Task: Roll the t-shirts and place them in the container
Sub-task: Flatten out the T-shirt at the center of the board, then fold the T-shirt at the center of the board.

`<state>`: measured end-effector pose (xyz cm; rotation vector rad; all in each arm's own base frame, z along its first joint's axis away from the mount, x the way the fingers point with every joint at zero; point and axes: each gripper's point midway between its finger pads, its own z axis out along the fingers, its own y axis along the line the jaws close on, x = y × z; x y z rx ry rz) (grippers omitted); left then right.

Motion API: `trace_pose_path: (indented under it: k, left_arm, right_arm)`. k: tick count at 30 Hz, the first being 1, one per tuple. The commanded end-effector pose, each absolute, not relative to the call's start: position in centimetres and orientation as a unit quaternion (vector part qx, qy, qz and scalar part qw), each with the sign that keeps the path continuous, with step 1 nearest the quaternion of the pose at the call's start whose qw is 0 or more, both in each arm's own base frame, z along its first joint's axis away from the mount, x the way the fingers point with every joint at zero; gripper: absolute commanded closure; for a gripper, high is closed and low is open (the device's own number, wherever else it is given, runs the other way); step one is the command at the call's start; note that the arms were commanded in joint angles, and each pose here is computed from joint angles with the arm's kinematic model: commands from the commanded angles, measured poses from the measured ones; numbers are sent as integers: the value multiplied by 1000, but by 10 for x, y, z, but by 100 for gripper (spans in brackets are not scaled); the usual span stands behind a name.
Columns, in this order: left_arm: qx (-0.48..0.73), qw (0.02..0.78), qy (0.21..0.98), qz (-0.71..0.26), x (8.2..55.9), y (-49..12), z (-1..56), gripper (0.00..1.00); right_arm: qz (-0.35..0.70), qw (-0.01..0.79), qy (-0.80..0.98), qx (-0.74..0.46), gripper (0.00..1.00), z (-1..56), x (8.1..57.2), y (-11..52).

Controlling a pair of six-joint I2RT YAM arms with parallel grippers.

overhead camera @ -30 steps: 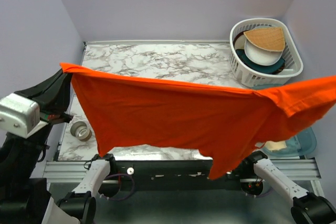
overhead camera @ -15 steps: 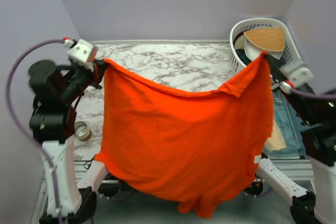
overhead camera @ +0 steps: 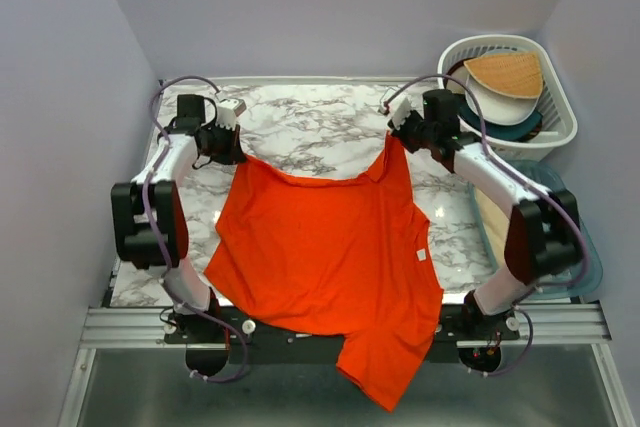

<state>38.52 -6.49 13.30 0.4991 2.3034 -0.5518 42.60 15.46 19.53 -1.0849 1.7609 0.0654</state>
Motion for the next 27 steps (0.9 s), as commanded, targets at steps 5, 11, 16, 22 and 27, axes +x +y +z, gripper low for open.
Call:
trace_pose_path:
  k: [5,11,16,22,27]
  left_arm:
    - [168,375,898,-159,492,-21,117,100]
    - [133,386,903,-136,532,-9,117,100]
    - [133,399,900,-114,549,-9,124,100]
    - [151,401,896,-119,549,-15,130,100]
    - [169,398,895,-107,545,-12,134,100]
  right_arm:
    - [-70,512,749,-415,99,177,556,140]
    - [-97,524,753,-387,99,180,623,131]
    - [-102,537,732,-407,99,182,648,136]
    - [-90,536,728,-418,99,176,653,145]
    - [-84,519,738,-423,99,171,638,141]
